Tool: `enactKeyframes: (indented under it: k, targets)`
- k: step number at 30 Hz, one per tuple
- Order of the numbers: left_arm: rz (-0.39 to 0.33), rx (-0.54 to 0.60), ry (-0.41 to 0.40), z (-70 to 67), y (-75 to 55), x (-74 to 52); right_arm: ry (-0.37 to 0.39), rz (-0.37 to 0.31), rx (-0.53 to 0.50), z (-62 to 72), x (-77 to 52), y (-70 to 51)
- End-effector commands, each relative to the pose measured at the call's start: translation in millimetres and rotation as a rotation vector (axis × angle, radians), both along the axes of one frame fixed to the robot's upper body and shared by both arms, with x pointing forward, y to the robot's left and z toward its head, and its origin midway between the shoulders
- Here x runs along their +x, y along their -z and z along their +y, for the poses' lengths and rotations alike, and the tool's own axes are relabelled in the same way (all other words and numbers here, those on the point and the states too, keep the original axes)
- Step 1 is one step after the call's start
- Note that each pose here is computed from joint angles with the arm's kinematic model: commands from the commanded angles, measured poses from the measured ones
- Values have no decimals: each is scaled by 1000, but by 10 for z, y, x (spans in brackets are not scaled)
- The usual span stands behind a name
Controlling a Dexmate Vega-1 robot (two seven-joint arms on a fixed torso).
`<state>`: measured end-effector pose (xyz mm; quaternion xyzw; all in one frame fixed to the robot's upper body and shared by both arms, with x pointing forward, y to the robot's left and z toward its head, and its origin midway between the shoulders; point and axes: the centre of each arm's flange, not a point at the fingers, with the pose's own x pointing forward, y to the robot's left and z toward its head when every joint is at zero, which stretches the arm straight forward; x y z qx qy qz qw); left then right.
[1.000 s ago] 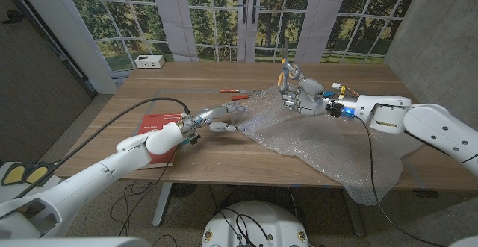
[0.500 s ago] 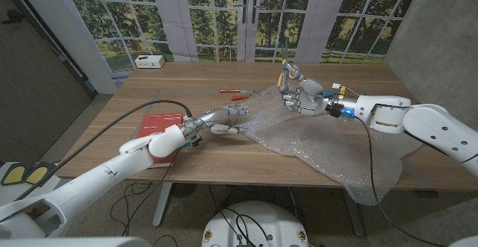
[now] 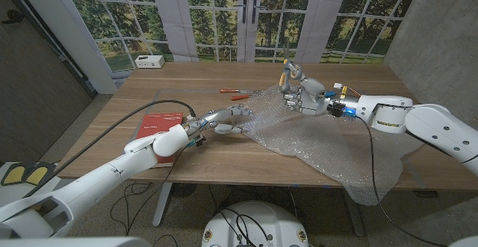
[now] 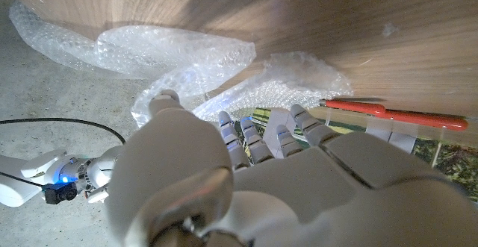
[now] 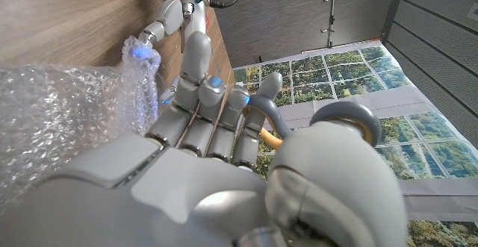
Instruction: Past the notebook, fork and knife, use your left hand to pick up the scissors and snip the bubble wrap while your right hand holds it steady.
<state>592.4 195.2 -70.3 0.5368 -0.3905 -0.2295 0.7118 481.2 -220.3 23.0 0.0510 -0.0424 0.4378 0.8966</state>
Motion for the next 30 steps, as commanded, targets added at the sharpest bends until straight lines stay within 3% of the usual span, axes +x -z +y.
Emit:
enactKeyframes:
  k: [1,18,30]
  targets:
    - [14,5,-5,-65,-17,50,-2,1,9,-44,21,-11]
    - [31,-35,-4,-126,-29,90,0,0,8,-73,56,-39]
    - [45,-137,-7,-94,-78,112,-4,-3,7,-34,81,-57]
